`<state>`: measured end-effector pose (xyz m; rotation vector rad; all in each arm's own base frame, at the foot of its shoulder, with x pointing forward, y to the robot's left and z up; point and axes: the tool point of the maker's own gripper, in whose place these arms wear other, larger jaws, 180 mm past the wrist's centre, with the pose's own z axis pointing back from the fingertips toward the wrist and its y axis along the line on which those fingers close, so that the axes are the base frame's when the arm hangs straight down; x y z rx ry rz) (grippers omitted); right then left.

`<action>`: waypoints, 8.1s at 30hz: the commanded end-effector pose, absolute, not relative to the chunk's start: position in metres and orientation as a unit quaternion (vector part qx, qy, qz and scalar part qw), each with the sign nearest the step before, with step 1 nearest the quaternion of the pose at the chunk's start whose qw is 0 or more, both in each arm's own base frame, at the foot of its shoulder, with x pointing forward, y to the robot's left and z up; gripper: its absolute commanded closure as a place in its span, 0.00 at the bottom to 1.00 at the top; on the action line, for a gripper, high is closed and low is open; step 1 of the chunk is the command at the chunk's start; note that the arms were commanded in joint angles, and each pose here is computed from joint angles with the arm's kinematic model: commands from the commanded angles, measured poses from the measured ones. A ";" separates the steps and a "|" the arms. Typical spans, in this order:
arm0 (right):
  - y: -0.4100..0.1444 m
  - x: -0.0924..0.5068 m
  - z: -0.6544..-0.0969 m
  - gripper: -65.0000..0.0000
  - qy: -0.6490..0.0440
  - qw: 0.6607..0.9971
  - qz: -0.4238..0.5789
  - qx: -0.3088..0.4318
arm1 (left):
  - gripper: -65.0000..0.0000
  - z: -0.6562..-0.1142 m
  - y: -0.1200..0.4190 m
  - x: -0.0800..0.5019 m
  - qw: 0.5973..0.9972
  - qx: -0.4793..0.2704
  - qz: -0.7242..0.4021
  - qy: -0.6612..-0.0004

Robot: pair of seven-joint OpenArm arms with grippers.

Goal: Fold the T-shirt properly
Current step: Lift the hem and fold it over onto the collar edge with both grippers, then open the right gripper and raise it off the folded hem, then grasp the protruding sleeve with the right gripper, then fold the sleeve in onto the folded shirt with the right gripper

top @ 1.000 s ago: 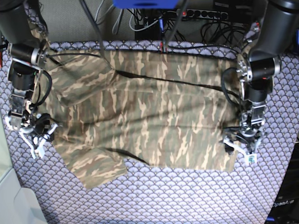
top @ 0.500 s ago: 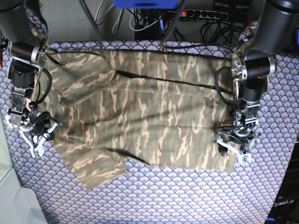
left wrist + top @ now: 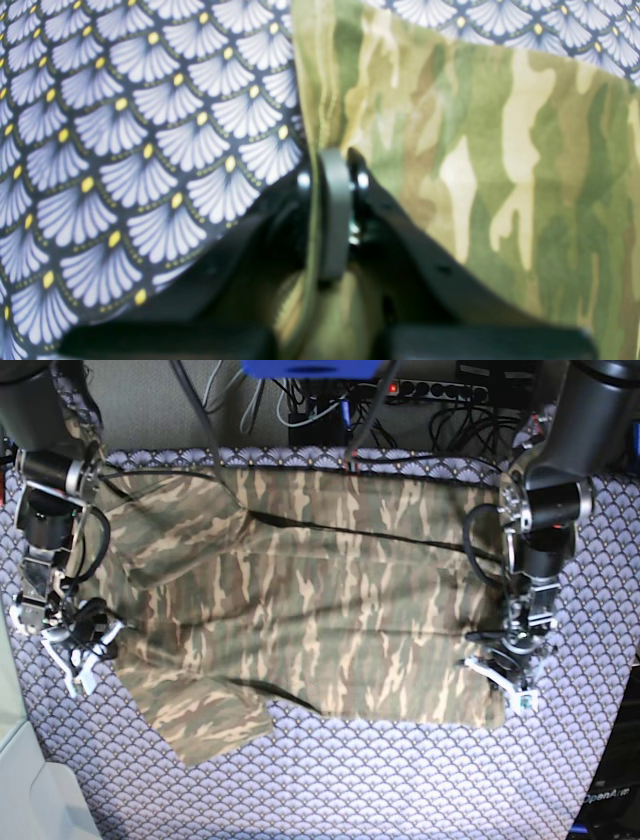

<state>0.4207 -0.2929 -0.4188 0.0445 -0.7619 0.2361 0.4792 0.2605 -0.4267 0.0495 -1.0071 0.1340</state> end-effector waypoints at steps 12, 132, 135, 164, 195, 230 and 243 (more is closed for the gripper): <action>-0.307 0.431 -0.390 1.00 -0.400 0.908 0.123 -0.003 | 0.99 -0.375 0.284 0.473 0.867 0.080 0.031 -0.490; -0.297 0.175 -0.404 0.62 -0.311 0.939 0.129 -0.064 | 0.50 -0.413 0.316 0.230 0.924 0.138 0.038 -0.354; -0.306 0.173 -0.402 0.62 -0.310 0.940 0.123 -0.073 | 0.50 -0.412 0.316 0.231 0.924 0.139 0.038 -0.355; -0.309 0.281 -0.307 0.44 -0.362 0.904 0.162 -0.158 | 0.50 -0.412 0.316 0.231 0.925 0.138 0.037 -0.353; -0.199 0.380 -0.403 0.44 -0.291 0.934 0.200 0.044 | 0.50 -0.414 0.313 0.232 0.925 0.134 0.042 -0.354; -0.181 0.344 -0.341 1.00 -0.324 0.904 0.276 -0.043 | 0.50 -0.414 0.314 0.235 0.924 0.134 0.045 -0.355; -0.190 0.271 -0.339 1.00 -0.316 0.904 0.279 -0.070 | 0.50 -0.411 0.315 0.241 0.922 0.136 0.044 -0.360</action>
